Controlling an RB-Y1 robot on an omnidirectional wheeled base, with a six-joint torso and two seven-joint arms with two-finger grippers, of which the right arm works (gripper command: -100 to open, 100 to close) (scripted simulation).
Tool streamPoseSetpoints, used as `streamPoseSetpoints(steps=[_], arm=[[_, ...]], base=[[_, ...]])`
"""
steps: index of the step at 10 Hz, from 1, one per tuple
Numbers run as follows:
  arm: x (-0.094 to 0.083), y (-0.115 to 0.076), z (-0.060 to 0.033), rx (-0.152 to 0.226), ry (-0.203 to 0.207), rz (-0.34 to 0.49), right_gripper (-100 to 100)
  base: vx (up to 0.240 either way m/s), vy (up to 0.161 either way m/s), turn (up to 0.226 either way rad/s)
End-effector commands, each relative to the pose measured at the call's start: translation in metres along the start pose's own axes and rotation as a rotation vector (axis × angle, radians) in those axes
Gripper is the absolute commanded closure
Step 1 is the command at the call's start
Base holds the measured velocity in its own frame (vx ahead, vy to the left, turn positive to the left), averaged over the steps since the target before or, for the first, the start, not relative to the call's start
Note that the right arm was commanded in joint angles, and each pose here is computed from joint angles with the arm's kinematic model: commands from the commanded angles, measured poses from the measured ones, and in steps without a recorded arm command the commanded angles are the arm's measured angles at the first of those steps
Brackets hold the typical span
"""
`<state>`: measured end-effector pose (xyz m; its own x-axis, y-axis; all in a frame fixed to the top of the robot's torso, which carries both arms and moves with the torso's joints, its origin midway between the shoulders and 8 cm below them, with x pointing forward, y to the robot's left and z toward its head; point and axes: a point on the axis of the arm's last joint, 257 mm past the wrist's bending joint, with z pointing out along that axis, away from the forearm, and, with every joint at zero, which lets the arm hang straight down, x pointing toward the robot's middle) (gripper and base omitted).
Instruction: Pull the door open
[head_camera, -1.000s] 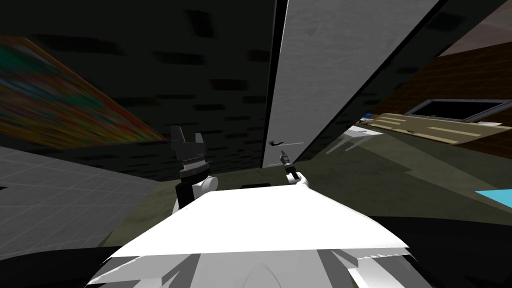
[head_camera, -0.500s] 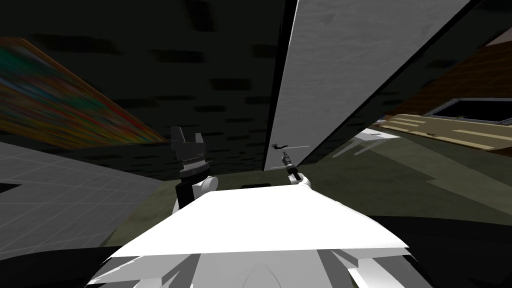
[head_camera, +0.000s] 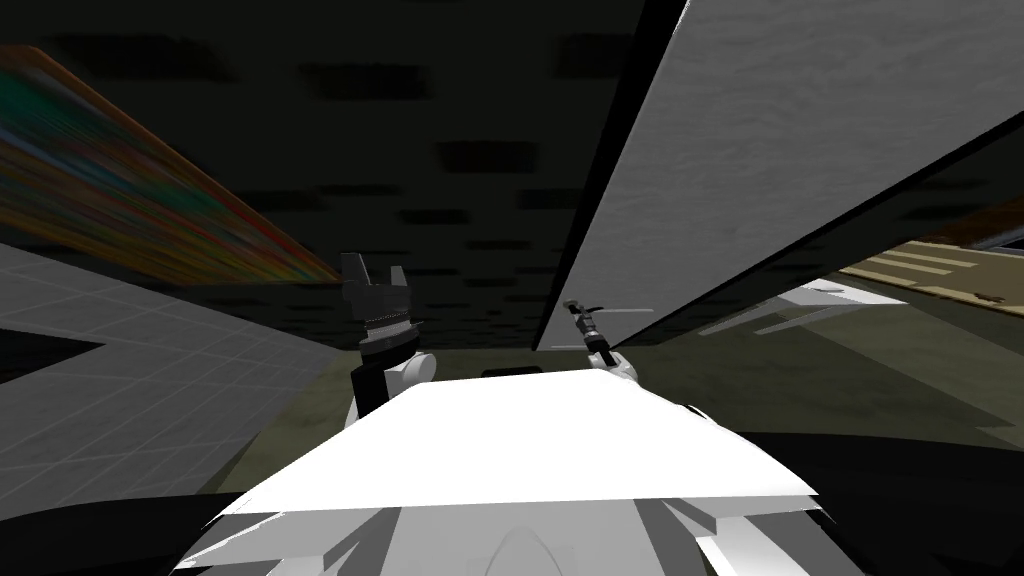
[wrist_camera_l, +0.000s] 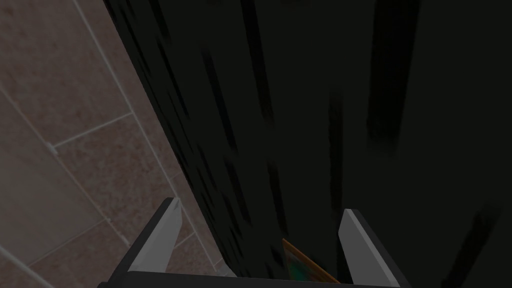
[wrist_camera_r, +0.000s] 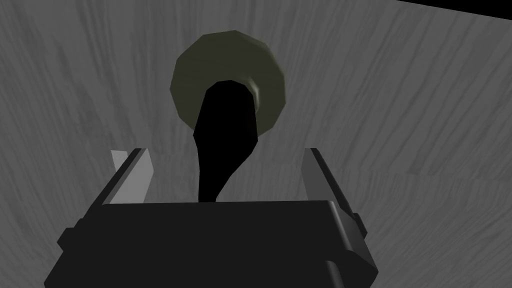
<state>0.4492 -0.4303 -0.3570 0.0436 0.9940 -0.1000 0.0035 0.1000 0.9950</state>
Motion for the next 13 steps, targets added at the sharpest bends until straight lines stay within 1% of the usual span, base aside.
streamPoseSetpoints(steps=[1, 2, 3, 4, 9, 10, 11, 13], arm=[[-0.006, 0.001, -0.0064, 0.0, -0.007, -0.001, -100], [-0.023, 0.0, -0.0131, 0.002, -0.029, -0.002, -100], [-0.014, 0.001, -0.0091, 0.002, -0.018, -0.002, -100], [-0.014, 0.001, -0.0091, 0.002, -0.018, -0.002, 100], [-0.014, 0.001, -0.0091, 0.002, -0.018, -0.002, 100], [-0.017, -0.001, -0.0167, 0.004, -0.01, -0.001, 100], [-0.018, -0.001, -0.0188, 0.003, -0.007, -0.001, 100], [-0.021, -0.001, -0.0291, 0.0, 0.008, -0.002, 100]], base=[[0.082, -0.005, 0.016], [0.121, -0.006, 0.132], [0.069, -0.007, 0.035], [-0.015, -0.001, -0.031], [-0.011, 0.0, 0.0], [-0.087, -0.052, 0.134], [-0.139, -0.063, 0.167], [-0.203, -0.069, 0.141]])
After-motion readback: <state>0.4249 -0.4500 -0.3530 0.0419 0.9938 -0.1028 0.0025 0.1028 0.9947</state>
